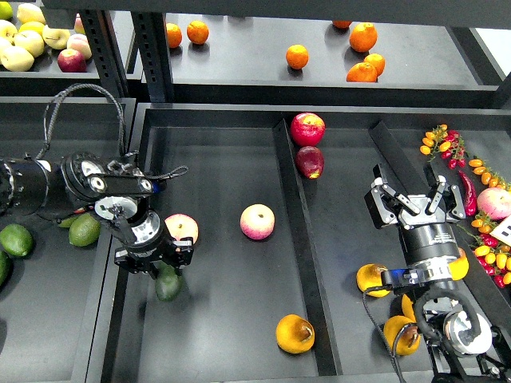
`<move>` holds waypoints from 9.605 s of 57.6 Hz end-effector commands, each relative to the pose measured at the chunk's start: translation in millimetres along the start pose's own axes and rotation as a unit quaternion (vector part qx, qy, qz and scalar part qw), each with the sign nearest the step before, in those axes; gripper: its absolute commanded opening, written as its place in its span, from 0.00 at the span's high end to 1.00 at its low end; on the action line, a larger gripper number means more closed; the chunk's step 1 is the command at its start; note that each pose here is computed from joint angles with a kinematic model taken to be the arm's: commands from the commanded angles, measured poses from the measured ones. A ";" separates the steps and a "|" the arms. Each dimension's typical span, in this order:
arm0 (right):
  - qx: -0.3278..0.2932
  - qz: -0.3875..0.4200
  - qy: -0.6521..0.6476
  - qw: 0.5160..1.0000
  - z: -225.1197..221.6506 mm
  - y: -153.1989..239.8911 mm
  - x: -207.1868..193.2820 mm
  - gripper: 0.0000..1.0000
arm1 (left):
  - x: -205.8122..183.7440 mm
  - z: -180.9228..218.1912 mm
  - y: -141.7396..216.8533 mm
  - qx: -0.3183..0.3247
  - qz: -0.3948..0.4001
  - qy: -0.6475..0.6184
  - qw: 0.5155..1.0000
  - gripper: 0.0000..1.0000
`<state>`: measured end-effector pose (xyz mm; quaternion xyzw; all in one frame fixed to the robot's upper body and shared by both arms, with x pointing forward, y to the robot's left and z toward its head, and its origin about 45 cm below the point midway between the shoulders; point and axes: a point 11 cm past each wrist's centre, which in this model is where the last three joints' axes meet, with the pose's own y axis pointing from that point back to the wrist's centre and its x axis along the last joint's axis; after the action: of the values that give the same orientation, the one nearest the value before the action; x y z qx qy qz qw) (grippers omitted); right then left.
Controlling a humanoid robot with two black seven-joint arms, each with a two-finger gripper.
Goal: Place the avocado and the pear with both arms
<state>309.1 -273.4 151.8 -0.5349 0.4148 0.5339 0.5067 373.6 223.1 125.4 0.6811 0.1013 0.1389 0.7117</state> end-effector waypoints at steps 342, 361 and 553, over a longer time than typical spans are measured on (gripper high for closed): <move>-0.591 0.243 0.374 0.673 18.9 48.0 33.9 0.00 | -99.4 -124.7 -38.0 -0.618 -0.222 0.719 0.230 0.01; -0.614 0.247 0.422 0.620 12.9 57.9 47.0 0.00 | -103.6 -112.3 -35.2 -0.624 -0.234 0.713 0.218 0.01; -0.613 0.323 0.402 0.599 77.6 58.2 146.6 0.56 | -116.1 -105.5 -38.5 -0.614 -0.245 0.714 0.229 0.01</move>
<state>252.5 -192.2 5.9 -0.7104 0.2983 0.5215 -0.3666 232.2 281.6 76.7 -0.4050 0.6136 0.4051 0.5436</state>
